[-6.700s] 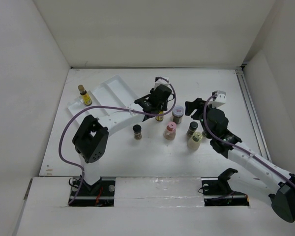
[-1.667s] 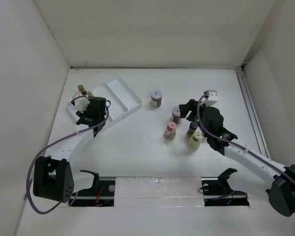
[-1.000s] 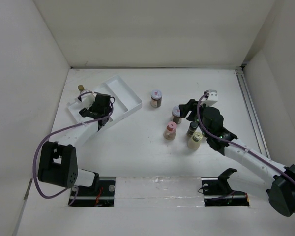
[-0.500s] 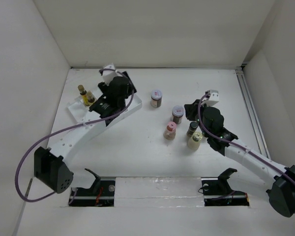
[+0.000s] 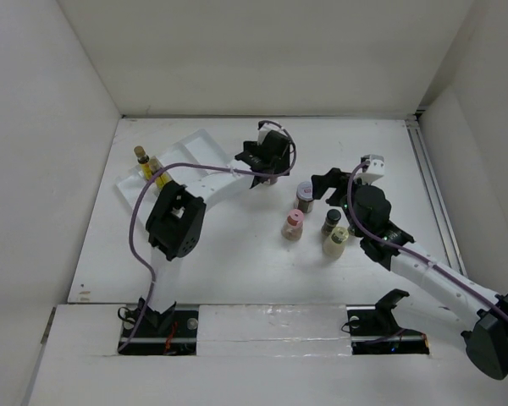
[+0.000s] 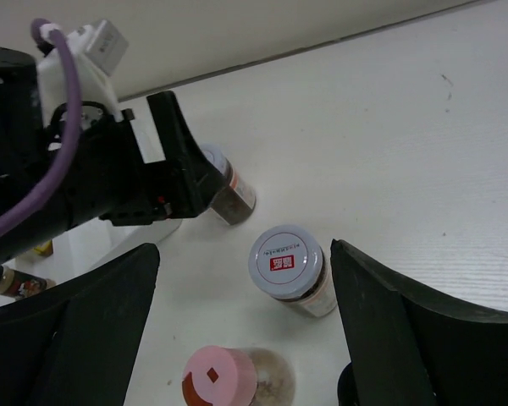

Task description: Organize the condiment bottles

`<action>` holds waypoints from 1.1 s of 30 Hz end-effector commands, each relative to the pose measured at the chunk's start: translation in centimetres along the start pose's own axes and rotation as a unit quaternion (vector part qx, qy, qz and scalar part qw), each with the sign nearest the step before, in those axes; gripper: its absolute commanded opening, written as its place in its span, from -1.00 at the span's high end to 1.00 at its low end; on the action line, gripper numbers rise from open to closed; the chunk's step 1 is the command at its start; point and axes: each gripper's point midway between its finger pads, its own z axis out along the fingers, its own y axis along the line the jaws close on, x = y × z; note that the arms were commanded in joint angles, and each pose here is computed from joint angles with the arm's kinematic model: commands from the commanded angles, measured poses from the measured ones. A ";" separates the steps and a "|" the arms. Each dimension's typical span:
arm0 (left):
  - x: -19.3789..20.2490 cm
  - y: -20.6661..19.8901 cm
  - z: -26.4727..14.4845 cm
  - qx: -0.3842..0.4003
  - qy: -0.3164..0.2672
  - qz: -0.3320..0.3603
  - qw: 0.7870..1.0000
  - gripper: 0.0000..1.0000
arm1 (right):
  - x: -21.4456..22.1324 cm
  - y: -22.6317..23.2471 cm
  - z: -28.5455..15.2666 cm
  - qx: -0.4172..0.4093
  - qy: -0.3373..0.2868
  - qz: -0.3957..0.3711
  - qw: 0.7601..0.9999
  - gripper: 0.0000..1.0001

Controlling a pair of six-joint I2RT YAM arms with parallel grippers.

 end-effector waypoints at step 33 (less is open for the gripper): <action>-14.3 20.3 -1.7 -0.121 -0.163 -0.176 0.963 0.34 | -0.3 1.6 1.0 -0.032 0.005 0.006 0.999 -0.74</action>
